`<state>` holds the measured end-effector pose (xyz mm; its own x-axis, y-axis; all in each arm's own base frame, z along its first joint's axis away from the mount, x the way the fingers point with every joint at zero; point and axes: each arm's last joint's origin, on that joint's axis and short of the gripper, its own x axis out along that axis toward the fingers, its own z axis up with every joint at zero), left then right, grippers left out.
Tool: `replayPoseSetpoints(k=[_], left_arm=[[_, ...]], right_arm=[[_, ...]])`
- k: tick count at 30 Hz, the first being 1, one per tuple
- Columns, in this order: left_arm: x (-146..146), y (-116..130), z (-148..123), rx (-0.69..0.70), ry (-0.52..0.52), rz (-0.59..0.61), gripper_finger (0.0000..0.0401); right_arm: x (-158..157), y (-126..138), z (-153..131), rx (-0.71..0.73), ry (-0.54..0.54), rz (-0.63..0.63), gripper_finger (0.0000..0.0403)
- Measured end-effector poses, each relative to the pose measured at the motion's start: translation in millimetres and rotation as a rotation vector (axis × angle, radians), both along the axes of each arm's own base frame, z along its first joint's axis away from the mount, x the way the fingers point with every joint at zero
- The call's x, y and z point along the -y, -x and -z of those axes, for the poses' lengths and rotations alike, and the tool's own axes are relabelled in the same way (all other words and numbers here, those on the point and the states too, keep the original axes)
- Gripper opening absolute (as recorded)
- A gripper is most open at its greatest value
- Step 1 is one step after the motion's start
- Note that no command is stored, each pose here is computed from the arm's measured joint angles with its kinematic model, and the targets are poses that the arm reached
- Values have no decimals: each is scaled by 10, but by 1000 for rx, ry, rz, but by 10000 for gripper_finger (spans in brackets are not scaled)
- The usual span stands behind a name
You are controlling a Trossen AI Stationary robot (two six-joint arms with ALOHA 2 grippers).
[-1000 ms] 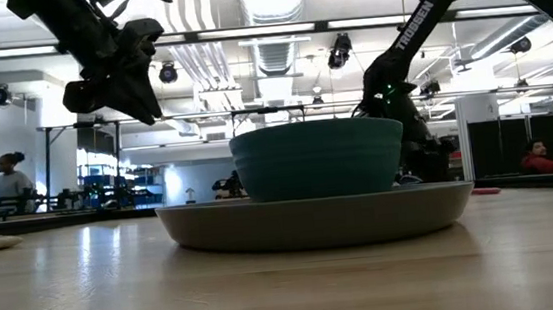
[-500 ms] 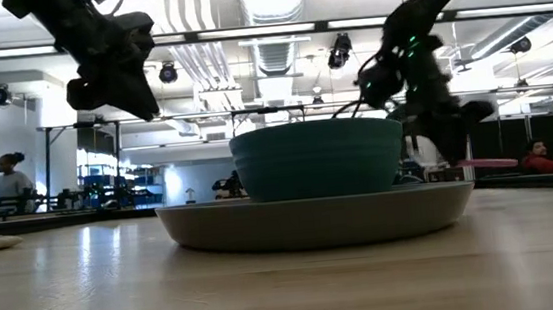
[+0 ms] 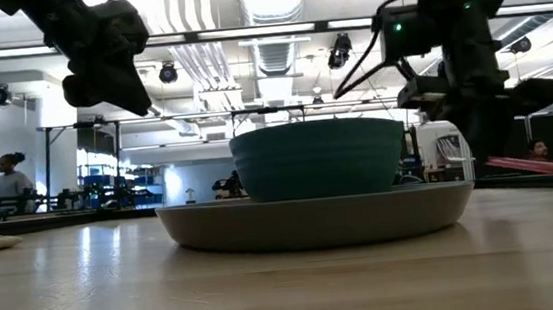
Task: Set table place
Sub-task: Put the pink fork on the table to the right of the gray plate, then put the yellow spoon into the green bowl
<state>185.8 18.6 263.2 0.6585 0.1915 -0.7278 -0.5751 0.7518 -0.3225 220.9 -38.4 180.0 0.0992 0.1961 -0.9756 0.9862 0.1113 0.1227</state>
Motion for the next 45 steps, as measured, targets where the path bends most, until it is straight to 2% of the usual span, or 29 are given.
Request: replayPoseSetpoints(k=[12,18,26,31,35,39,45], left_arm=[[168,-8,1,8,37,46,73],[256,-3,-19,20,49,72,73],[334,19,-42,38,42,69,73],[366,27,-41,42,39,57,73],[375,28,-42,44,28,54,73],[372,28,-44,46,19,51,73],[371,26,-47,48,12,52,73]], right_arm=[[-458,-235,209,40,-13,-2,30],[-572,-301,372,-1,-21,-13,31],[-625,-349,370,25,-18,35,79],[-673,-352,362,29,-25,44,87],[-699,-376,257,54,-16,37,89],[-653,-402,8,105,78,33,90],[-229,-428,-319,108,199,55,90]])
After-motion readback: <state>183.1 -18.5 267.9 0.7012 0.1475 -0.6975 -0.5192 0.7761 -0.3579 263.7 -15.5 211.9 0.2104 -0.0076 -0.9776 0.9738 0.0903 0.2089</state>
